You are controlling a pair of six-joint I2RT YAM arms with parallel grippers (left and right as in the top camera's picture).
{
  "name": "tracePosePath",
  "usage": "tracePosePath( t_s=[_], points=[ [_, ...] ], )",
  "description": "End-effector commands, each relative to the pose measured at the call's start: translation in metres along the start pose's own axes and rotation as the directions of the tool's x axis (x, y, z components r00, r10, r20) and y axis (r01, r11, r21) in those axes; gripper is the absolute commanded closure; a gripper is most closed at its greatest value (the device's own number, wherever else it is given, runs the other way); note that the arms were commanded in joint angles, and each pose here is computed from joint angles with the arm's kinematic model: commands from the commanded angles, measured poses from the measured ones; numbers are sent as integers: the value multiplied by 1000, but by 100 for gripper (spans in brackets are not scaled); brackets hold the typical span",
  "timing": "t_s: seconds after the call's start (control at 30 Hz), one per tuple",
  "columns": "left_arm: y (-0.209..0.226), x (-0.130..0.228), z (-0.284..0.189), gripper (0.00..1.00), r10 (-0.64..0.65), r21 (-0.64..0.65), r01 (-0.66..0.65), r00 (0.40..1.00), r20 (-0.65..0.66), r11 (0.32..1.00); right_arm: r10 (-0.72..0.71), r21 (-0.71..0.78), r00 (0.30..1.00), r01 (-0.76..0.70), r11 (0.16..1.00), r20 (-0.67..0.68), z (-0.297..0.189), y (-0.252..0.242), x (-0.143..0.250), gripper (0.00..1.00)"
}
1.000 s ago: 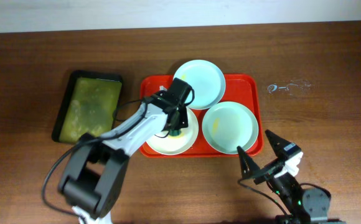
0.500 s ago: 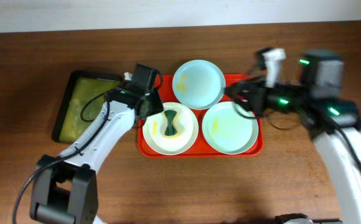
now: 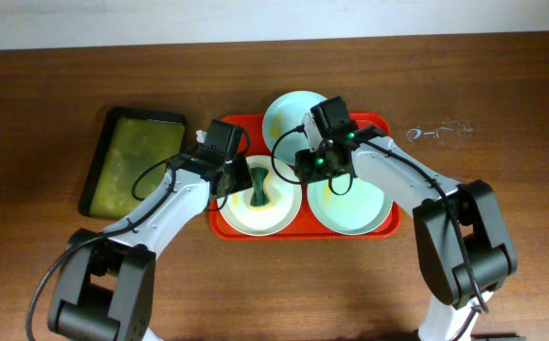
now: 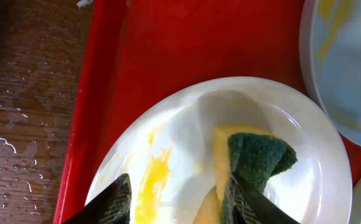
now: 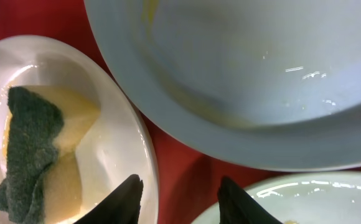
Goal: Clean dirty plates on tray and stack at the side
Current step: 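Scrub the white plate with the sponge while the right gripper grips its rim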
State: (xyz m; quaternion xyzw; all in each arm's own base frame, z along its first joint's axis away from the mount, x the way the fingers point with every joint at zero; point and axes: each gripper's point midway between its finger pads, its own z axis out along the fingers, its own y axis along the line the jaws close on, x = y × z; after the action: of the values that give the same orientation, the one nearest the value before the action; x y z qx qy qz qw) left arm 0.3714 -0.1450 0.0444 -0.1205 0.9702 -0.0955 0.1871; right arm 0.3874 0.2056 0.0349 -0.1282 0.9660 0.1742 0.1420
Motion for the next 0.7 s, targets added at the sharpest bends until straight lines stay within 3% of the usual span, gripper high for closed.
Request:
tracePosePath(
  t_s=[0.0, 0.23, 0.33, 0.37, 0.47, 0.53, 0.63, 0.67],
  points=[
    [3, 2, 6, 54, 1, -13, -1, 1000, -3, 1000, -24, 2, 999, 24, 1000, -29, 11, 4, 9, 59],
    [3, 4, 6, 57, 3, -11, -3, 1000, -8, 1000, -90, 9, 992, 92, 996, -91, 21, 15, 26, 62],
    [-10, 17, 8, 45, 36, 19, -35, 999, -30, 999, -82, 27, 989, 86, 996, -120, 32, 7, 35, 74],
    [-18, 23, 8, 46, 50, 45, -48, 998, -44, 998, -81, 28, 989, 85, 996, -124, 35, 7, 36, 78],
    [-31, 46, 21, 49, 59, 41, -56, 994, -92, 998, -80, 28, 989, 84, 996, -124, 36, 6, 36, 78],
    [-37, 53, 30, 46, 77, 48, -73, 992, -104, 996, -80, 28, 989, 84, 996, -124, 36, 6, 36, 78],
    [-37, 52, 31, 65, 81, 44, -77, 992, -97, 996, -80, 28, 989, 84, 996, -124, 36, 6, 36, 78],
    [-33, 48, 31, 76, 80, 21, -79, 994, -79, 997, -80, 28, 989, 84, 996, -124, 36, 6, 36, 78]
  ],
)
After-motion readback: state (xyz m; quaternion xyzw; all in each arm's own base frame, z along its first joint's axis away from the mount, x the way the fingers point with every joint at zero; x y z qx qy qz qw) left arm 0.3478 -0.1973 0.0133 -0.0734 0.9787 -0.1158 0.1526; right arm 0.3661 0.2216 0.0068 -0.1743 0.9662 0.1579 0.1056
